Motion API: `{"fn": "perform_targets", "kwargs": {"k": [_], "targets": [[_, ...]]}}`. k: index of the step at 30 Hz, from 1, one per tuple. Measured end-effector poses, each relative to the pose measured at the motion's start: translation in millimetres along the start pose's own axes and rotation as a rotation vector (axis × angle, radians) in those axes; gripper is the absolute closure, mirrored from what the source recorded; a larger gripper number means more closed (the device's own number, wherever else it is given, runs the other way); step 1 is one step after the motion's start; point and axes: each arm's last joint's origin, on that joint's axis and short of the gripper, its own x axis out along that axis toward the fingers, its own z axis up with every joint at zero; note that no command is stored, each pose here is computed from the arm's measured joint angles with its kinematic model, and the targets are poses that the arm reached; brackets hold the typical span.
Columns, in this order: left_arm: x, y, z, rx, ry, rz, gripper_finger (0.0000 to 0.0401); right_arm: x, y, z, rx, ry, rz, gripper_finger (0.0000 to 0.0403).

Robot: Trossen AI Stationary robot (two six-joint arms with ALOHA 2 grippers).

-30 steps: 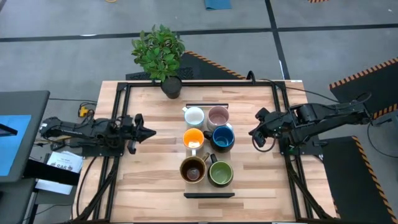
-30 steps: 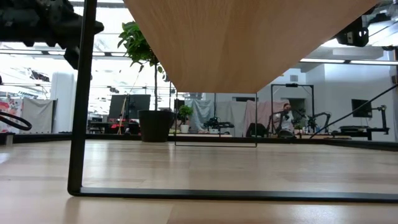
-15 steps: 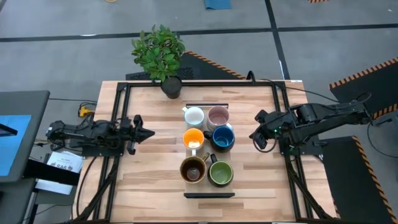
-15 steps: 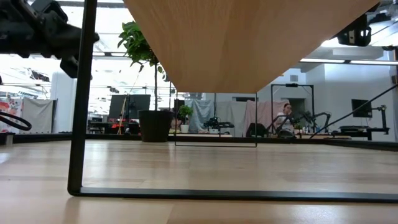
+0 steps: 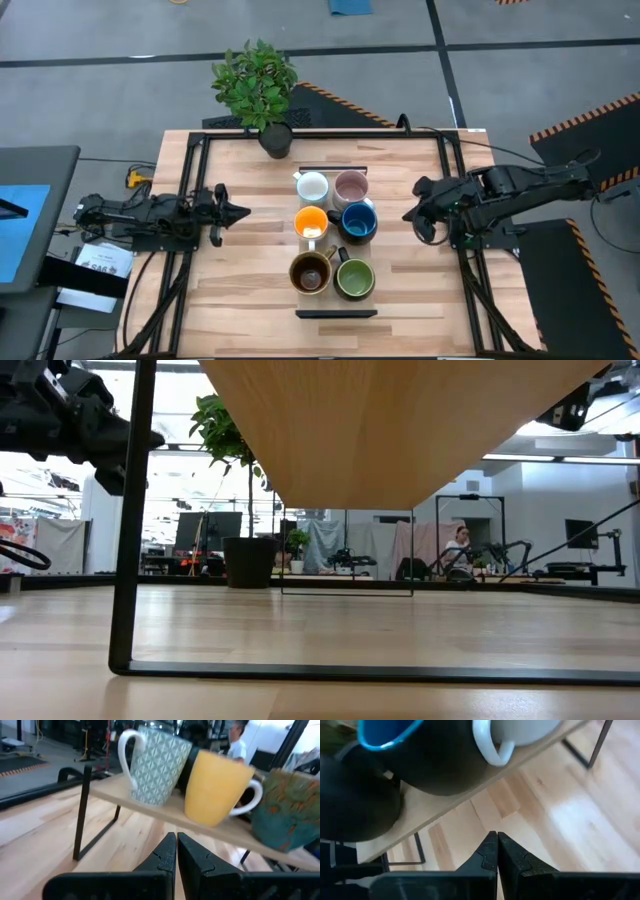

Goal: Place coffee mugs
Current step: Return to Home Position

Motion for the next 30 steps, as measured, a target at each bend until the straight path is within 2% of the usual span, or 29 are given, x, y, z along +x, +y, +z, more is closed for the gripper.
{"fn": "perform_targets", "kwargs": {"k": [6,12,14,18,22,30], "targets": [[0,1,-3,0.012,0.047,0.012,0.0401,-12,-20,-19,-0.074,-0.177,0.066,0.0381],[0,1,-3,0.014,0.05,0.014,0.0401,7,-43,-47,-0.184,-0.524,0.273,0.038],[-1,1,-2,0.014,0.052,0.014,0.0401,16,-49,-56,-0.186,-0.613,0.33,0.038],[-1,1,-2,0.012,0.046,0.013,0.0401,38,-65,-77,-0.182,-0.66,0.366,0.038],[-1,1,-2,0.013,0.048,0.013,0.0401,44,-73,-88,-0.183,-0.703,0.392,0.038],[-1,1,-2,0.013,0.048,0.013,0.0401,60,-84,-102,-0.267,-0.768,0.385,0.038]]}}
